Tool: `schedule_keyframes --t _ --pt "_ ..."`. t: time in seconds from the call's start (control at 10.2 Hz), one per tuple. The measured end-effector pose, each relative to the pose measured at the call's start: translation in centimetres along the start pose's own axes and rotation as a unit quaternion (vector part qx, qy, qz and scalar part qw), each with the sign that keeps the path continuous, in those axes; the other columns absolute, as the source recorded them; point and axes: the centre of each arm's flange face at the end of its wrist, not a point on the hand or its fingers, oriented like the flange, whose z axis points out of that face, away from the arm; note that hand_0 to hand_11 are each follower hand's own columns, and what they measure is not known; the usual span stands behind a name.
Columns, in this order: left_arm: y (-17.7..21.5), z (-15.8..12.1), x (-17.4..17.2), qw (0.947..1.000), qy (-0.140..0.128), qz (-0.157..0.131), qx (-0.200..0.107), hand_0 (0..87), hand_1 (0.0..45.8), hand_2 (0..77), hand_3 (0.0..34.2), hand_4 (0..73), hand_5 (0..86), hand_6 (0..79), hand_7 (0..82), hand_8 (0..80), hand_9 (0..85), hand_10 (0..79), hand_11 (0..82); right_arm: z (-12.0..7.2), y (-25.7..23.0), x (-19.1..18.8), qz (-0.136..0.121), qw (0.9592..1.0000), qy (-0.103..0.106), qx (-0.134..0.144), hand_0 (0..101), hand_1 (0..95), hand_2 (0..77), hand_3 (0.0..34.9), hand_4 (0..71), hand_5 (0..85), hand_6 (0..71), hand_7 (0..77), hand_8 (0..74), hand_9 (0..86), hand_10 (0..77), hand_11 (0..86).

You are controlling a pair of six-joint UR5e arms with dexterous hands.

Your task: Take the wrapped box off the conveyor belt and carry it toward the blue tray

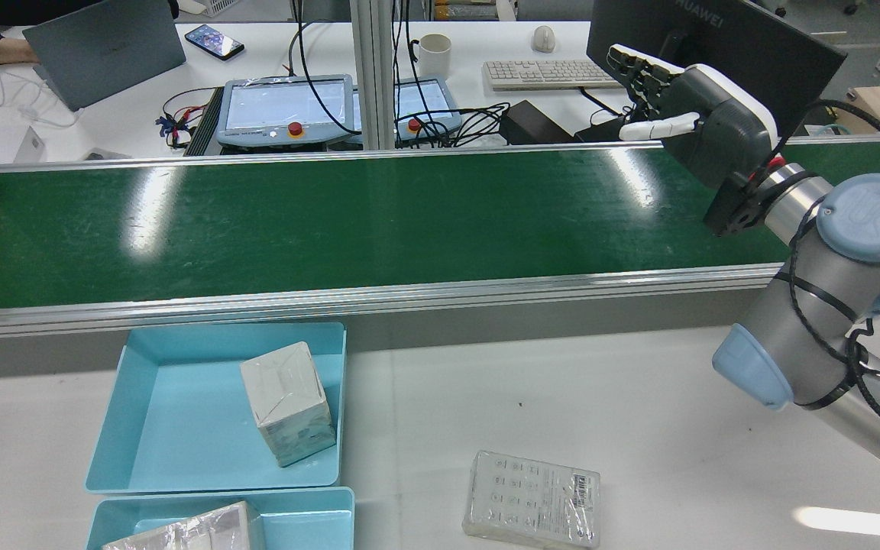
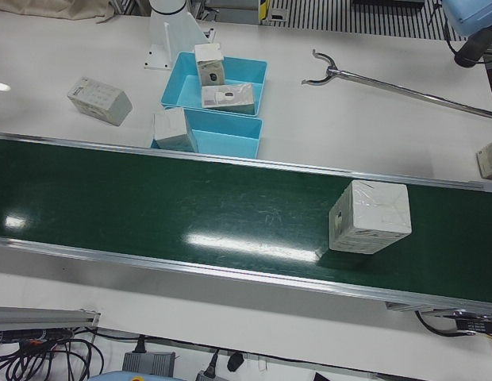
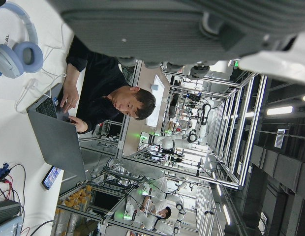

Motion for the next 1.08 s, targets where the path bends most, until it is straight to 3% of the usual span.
schedule_keyframes --t 0.1,0.59,1.08 --pt "0.0 0.0 0.0 1.0 0.0 0.0 0.0 0.0 0.0 0.5 0.0 0.0 1.1 0.0 0.0 0.0 0.0 0.0 0.0 0.0 -0.4 0.1 -0.001 1.0 0.002 0.004 46 10.9 10.4 0.0 10.9 8.7 0.5 6.0 0.0 1.1 0.0 1.6" --pt "0.0 0.0 0.0 1.0 0.0 0.0 0.0 0.0 0.0 1.1 0.0 0.0 1.1 0.0 0.0 0.0 0.0 0.5 0.0 0.4 -1.1 0.9 -0.002 0.9999 0.006 0.012 46 10.9 10.4 0.0 10.9 9.3 0.5 5.5 0.0 1.1 0.0 1.6" --pt "0.0 0.0 0.0 1.0 0.0 0.0 0.0 0.0 0.0 1.1 0.0 0.0 1.1 0.0 0.0 0.0 0.0 0.0 0.0 1.1 -0.3 0.6 0.003 1.0 0.002 0.005 46 10.9 10.4 0.0 10.9 10.4 0.5 7.1 0.0 1.1 0.0 1.6"
